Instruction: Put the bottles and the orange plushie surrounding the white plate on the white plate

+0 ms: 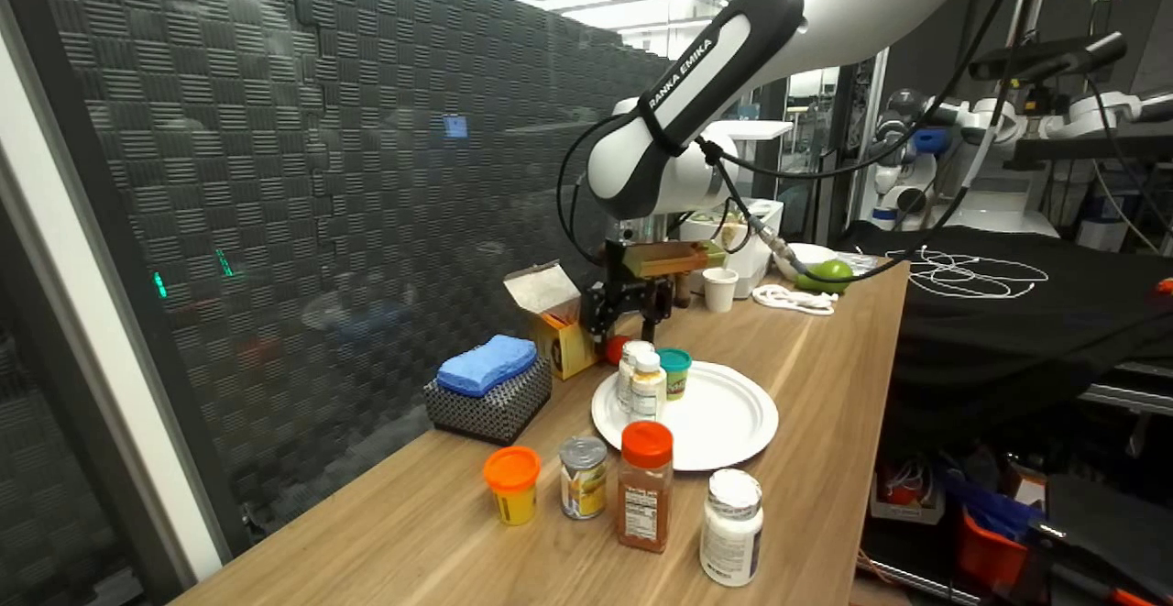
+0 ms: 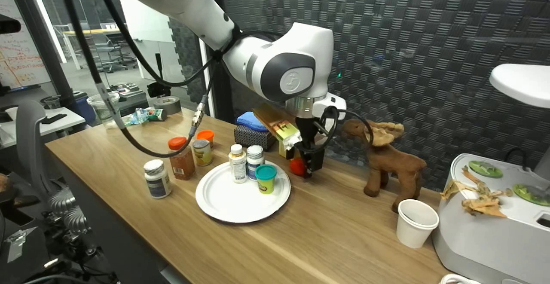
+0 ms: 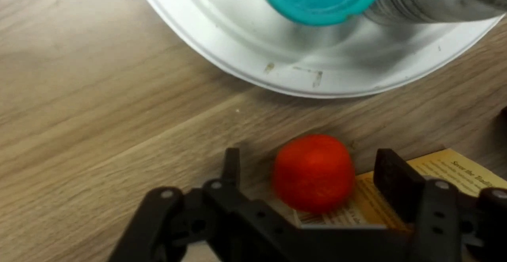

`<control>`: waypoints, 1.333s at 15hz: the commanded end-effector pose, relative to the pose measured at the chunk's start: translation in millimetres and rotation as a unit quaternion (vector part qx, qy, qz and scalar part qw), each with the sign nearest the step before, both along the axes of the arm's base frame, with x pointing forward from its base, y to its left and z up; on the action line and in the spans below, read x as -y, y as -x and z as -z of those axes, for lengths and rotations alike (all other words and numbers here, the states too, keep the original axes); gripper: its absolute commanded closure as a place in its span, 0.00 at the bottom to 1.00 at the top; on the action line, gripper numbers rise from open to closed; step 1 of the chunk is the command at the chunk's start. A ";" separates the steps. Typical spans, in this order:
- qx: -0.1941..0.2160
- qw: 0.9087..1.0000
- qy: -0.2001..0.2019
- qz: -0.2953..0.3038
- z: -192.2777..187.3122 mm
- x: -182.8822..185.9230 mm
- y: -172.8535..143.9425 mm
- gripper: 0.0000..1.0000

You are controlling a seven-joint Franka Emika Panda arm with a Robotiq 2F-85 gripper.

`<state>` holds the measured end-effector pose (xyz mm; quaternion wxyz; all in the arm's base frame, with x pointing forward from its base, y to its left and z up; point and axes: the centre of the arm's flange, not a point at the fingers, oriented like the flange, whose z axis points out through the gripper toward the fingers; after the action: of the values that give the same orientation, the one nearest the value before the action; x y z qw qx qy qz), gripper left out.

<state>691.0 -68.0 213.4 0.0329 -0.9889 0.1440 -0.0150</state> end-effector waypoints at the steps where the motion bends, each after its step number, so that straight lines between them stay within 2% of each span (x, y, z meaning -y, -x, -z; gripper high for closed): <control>1: 0.010 1.000 0.002 -0.010 -6.4 1.9 -17.3 0.44; 5: 0.011 1.000 0.007 -0.007 -16.1 0.5 -5.8 0.74; 9: 0.031 0.999 0.025 -0.001 -31.5 0.5 17.7 0.75; 12: 0.062 0.997 0.044 0.017 -47.7 7.0 39.9 0.75; 16: 0.104 0.991 0.065 0.053 -62.9 18.5 84.6 0.75; 20: 0.132 0.986 0.063 0.080 -61.8 24.1 129.8 0.75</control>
<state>613.3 -99.5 262.6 -0.0094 -0.9710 0.1991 -0.1317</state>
